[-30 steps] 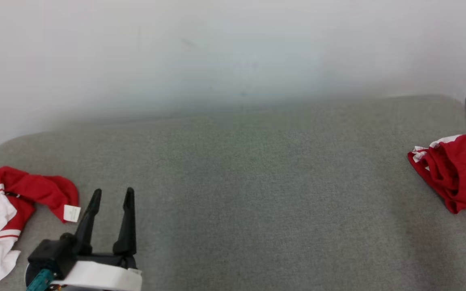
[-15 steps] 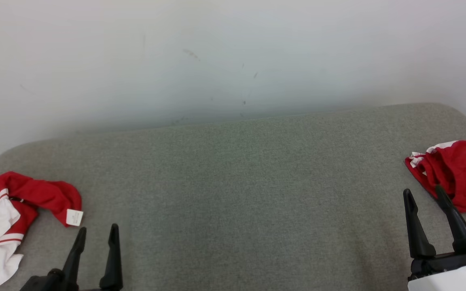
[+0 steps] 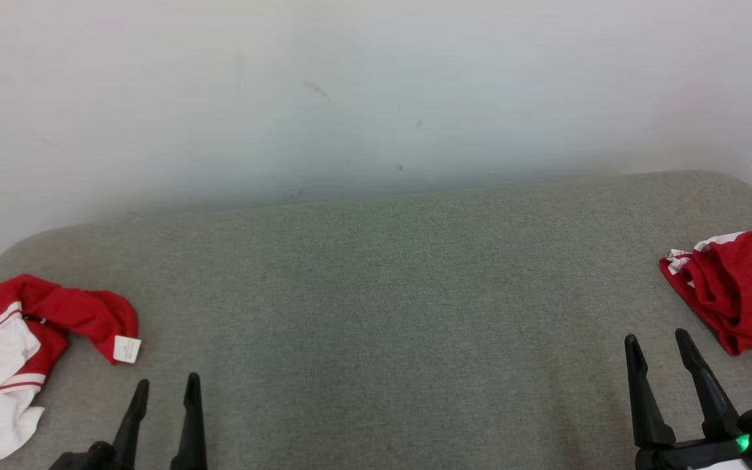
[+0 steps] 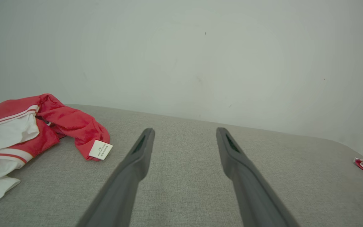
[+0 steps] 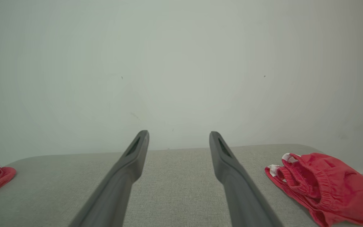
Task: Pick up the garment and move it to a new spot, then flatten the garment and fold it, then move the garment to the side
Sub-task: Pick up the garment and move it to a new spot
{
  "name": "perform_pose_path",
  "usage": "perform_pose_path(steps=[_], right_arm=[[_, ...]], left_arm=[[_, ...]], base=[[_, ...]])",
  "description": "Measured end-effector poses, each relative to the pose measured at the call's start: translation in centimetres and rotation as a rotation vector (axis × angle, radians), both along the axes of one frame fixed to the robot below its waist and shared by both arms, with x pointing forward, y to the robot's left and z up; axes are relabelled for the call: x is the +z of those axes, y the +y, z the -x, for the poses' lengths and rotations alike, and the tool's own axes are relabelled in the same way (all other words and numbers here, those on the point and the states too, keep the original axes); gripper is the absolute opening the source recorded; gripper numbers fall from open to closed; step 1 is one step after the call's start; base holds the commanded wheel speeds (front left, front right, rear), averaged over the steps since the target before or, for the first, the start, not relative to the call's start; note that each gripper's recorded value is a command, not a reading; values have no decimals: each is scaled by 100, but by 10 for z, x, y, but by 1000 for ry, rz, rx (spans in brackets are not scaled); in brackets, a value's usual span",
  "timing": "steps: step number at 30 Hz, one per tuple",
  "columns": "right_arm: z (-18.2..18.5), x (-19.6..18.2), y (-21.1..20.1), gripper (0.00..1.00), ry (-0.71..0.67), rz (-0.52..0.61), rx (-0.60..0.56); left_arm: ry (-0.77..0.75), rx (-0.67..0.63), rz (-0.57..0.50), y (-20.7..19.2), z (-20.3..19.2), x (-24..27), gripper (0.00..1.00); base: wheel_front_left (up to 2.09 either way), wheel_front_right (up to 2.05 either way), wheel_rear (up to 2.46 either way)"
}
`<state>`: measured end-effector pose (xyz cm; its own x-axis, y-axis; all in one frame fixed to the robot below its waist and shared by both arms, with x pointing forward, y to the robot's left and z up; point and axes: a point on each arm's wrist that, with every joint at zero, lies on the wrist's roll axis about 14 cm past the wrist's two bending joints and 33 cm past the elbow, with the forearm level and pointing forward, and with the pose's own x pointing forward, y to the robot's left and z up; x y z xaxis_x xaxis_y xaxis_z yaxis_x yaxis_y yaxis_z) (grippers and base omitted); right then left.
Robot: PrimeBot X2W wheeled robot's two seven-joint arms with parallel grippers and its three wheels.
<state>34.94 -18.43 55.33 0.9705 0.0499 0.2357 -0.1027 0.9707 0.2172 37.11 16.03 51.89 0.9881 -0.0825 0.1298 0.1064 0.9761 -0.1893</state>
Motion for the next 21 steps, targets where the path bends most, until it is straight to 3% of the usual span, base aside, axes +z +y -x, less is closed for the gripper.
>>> perform_pose_path(steps=[21], right_arm=[[-2, -8, 6, 100, 24, -2, 16]], left_arm=[[-4, -13, 7, -5, 0, 2, 100]], base=[[0, 0, 0]])
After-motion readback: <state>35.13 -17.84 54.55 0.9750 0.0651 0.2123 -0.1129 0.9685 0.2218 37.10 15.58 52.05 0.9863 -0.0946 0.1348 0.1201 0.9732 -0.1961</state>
